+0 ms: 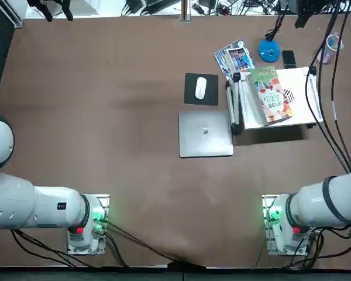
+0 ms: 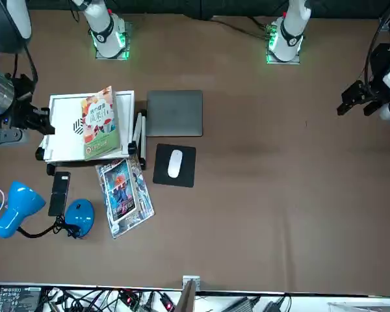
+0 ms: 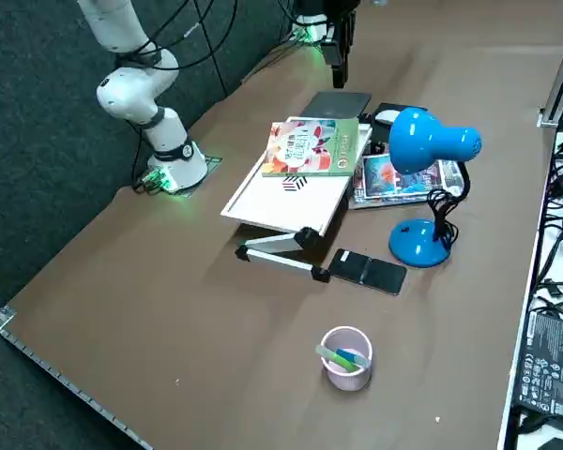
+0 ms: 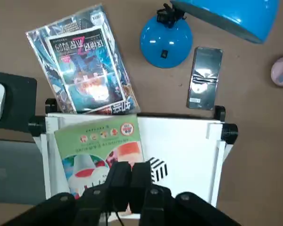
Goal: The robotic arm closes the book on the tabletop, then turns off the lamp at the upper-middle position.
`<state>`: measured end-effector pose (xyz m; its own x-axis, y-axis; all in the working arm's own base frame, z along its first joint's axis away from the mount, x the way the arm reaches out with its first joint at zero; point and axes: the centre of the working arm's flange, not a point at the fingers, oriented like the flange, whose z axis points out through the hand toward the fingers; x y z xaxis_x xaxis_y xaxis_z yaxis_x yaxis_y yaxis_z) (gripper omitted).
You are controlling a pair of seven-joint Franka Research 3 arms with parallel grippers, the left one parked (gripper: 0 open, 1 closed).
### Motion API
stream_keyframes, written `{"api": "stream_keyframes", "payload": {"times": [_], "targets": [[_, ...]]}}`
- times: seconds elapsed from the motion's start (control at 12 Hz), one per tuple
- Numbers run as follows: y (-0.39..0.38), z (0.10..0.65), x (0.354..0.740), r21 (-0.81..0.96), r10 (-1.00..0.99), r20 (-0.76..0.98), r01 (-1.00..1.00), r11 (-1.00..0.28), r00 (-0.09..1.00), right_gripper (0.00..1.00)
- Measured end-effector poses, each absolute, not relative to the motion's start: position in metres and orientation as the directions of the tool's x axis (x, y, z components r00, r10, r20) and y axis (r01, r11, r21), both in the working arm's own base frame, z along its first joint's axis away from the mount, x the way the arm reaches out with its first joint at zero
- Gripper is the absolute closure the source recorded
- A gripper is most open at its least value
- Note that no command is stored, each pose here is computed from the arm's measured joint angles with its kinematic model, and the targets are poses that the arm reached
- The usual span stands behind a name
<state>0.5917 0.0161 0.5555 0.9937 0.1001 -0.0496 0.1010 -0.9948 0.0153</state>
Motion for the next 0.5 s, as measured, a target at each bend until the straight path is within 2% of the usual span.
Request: {"api": "stream_keyframes", "payload": {"times": [0.17, 0.25, 0.42, 0.5], "targets": [[0.011, 0.564, 0.585, 0.015, 0.109, -0.056, 0.110, -0.994, 0.992, 0.95], [0.010, 0.570, 0.581, 0.014, 0.110, -0.059, 0.111, -0.994, 0.992, 0.86], [0.010, 0.581, 0.573, 0.015, 0.113, -0.061, 0.114, -0.993, 0.992, 0.65], [0.010, 0.593, 0.565, 0.016, 0.114, -0.050, 0.115, -0.993, 0.992, 0.42]]}}
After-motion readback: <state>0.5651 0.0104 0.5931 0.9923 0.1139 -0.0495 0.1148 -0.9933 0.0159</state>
